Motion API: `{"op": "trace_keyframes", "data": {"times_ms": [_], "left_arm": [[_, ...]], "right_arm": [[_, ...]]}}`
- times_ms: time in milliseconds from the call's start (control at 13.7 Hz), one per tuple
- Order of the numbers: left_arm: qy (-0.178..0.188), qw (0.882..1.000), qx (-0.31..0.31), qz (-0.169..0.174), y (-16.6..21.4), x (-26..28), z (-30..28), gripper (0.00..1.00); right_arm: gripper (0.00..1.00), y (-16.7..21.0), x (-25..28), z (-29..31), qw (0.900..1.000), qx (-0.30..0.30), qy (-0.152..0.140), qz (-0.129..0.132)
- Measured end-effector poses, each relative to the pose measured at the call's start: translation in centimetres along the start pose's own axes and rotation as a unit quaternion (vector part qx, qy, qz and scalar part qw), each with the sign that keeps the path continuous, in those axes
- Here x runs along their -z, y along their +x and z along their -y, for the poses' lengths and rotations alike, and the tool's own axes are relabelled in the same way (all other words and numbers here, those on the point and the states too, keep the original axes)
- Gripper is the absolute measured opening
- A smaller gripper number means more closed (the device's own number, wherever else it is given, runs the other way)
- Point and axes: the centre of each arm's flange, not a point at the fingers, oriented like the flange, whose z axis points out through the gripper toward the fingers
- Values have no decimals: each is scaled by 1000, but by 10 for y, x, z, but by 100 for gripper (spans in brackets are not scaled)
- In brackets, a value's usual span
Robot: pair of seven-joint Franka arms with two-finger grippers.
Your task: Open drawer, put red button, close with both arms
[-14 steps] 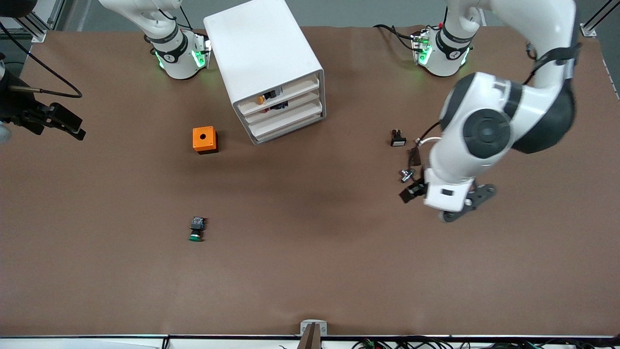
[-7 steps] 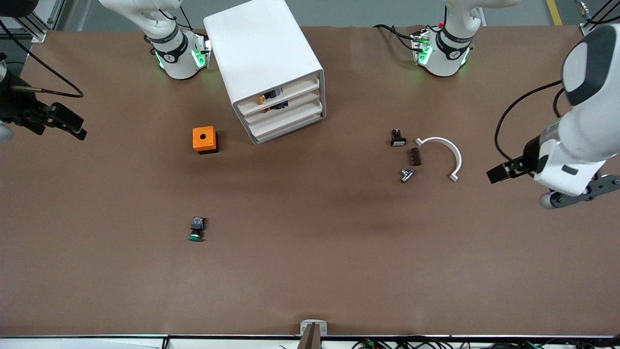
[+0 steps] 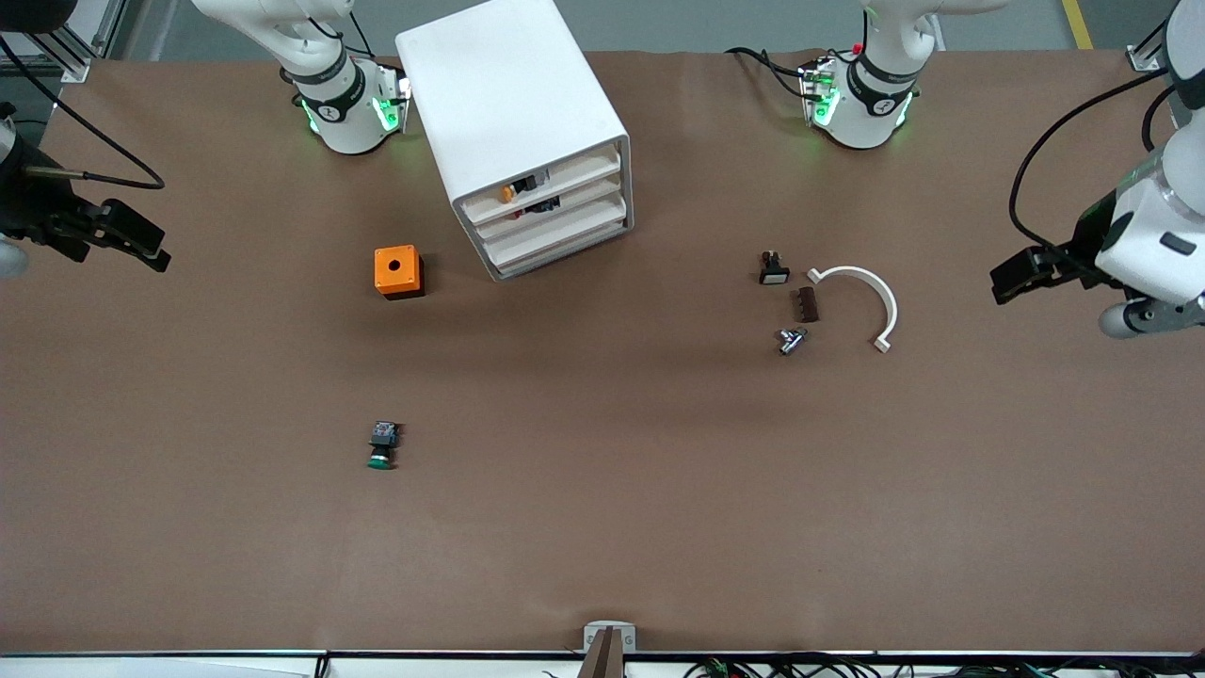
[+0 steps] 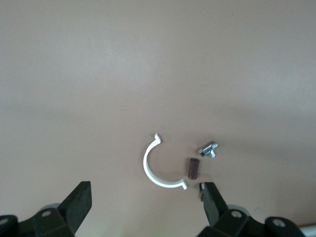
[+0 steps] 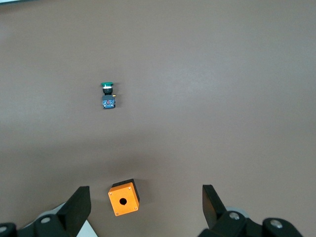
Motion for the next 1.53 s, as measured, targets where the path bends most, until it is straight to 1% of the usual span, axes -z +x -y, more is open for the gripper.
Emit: {"op": "trace_keyframes", "data": {"times_ms": [219, 510, 1531], "left_arm": [[2, 1000, -8, -4, -29, 11, 11, 100], [-8, 1000, -9, -12, -50, 25, 27, 100], [-5, 1000, -16, -3, -61, 20, 21, 100]], "right_arm": [[100, 0, 0, 2, 1000, 2, 0, 1], [100, -2, 0, 13, 1000, 11, 0, 1], [100, -4, 0, 21, 1000, 19, 0, 0]]}}
